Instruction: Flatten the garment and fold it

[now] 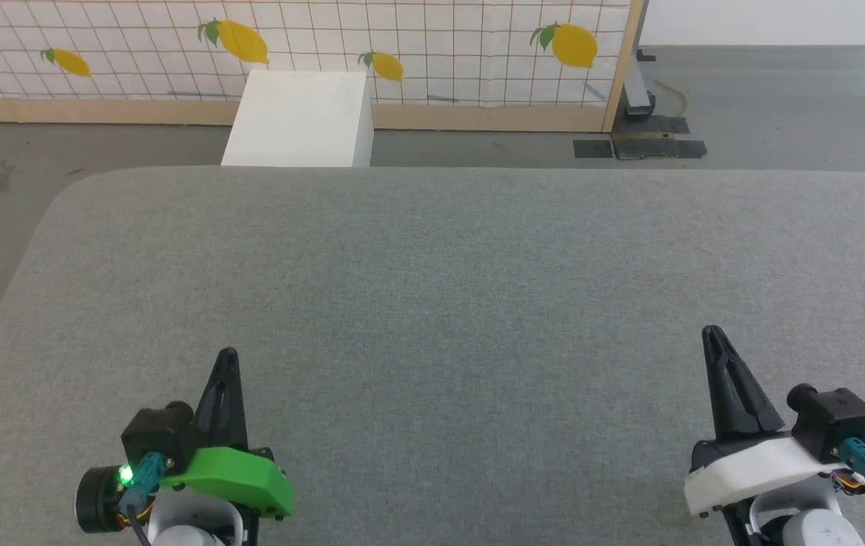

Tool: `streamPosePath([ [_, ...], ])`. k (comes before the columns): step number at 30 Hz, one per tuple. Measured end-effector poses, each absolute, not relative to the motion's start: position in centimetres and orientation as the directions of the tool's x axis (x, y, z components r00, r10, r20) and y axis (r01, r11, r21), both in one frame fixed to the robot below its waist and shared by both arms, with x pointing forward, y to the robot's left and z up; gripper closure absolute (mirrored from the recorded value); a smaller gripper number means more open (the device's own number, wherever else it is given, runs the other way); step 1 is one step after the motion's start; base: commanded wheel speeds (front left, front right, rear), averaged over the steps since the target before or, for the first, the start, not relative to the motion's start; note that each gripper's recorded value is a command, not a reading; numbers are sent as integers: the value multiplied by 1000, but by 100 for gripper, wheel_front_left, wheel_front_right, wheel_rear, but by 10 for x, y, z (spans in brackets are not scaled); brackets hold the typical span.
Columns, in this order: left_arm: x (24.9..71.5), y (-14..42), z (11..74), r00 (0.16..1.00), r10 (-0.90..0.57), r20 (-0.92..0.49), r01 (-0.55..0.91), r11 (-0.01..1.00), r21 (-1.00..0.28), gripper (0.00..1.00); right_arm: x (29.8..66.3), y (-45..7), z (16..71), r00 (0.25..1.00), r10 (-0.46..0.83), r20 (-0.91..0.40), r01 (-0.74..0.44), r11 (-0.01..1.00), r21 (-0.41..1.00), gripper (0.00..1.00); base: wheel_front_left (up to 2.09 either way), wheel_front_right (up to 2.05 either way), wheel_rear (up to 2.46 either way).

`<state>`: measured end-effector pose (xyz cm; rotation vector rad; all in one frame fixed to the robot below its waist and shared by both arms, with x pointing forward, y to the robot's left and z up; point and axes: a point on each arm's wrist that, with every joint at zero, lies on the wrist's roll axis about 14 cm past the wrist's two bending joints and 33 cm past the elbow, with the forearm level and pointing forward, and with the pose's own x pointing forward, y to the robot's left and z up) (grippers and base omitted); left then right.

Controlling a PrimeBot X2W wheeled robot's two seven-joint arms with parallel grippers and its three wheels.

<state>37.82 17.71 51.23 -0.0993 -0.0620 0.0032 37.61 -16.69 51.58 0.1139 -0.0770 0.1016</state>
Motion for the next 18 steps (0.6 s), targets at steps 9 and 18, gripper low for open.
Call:
streamPosePath([
  [9, 379, 177, 515, 998, 3, 59, 2, 996, -86, 100, 376, -166, 517, 992, 104, 72, -110, 990, 91, 100, 0, 0, 0],
  [18, 379, 177, 517, 998, 2, 55, 2, 997, -74, 100, 376, -165, 519, 992, 109, 67, -114, 990, 80, 100, 0, 0, 0],
])
